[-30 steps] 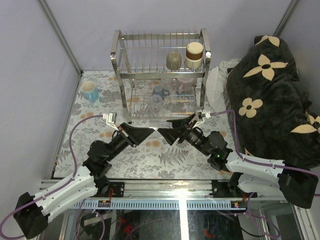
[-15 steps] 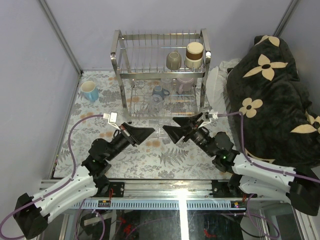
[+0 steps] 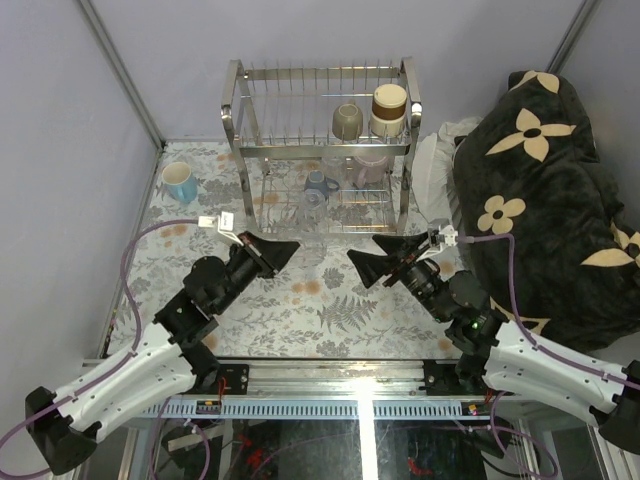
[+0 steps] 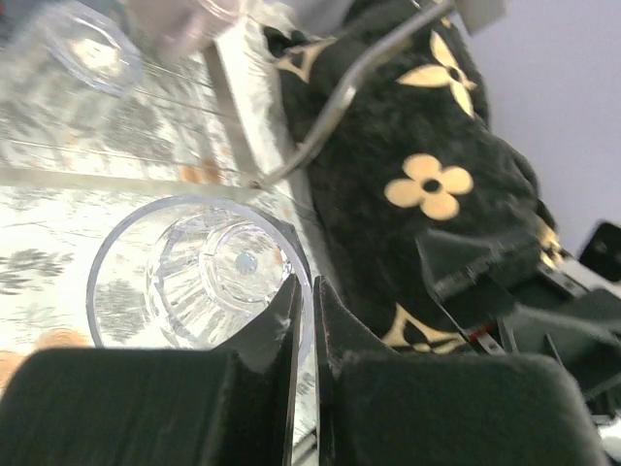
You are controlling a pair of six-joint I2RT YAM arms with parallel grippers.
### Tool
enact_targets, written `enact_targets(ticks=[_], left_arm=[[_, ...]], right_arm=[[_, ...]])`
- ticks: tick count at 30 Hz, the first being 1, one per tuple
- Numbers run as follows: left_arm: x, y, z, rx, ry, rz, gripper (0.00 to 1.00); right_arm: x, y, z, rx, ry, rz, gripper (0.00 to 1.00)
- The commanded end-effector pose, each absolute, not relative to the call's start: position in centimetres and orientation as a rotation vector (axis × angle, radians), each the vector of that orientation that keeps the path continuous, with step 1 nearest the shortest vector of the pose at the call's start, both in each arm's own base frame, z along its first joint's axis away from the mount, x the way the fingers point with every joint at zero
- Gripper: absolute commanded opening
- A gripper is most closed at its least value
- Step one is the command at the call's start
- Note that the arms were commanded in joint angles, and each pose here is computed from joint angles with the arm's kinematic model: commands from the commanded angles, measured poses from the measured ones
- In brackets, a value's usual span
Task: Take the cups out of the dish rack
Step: Place the cup at the center of the board.
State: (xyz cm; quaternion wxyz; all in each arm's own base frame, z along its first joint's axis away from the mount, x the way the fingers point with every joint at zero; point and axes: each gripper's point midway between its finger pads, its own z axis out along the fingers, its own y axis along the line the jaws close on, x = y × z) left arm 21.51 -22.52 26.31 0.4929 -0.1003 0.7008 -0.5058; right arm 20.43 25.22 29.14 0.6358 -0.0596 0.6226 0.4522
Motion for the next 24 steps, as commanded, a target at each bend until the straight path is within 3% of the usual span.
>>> enact_targets(ticks=[1,12,24], left_arm=[[24.0,-18.9,26.1,-0.354,1.744,-0.916,0.0],[26.7,-10.2,25.9,-0.541,1.858,-0.331,0.0],[30.8,-3.0,23.5,-0.707,1.968,-0.131,0.0]], right_arm=[[20.4,23.8,28.3,-0.136,1.471,0.96,1.0],[19.2,22.2,24.8,-0.186,1.626,0.889,1.0],[18.4,21.5,24.6,-0.208,1.599,0.899,0.99]])
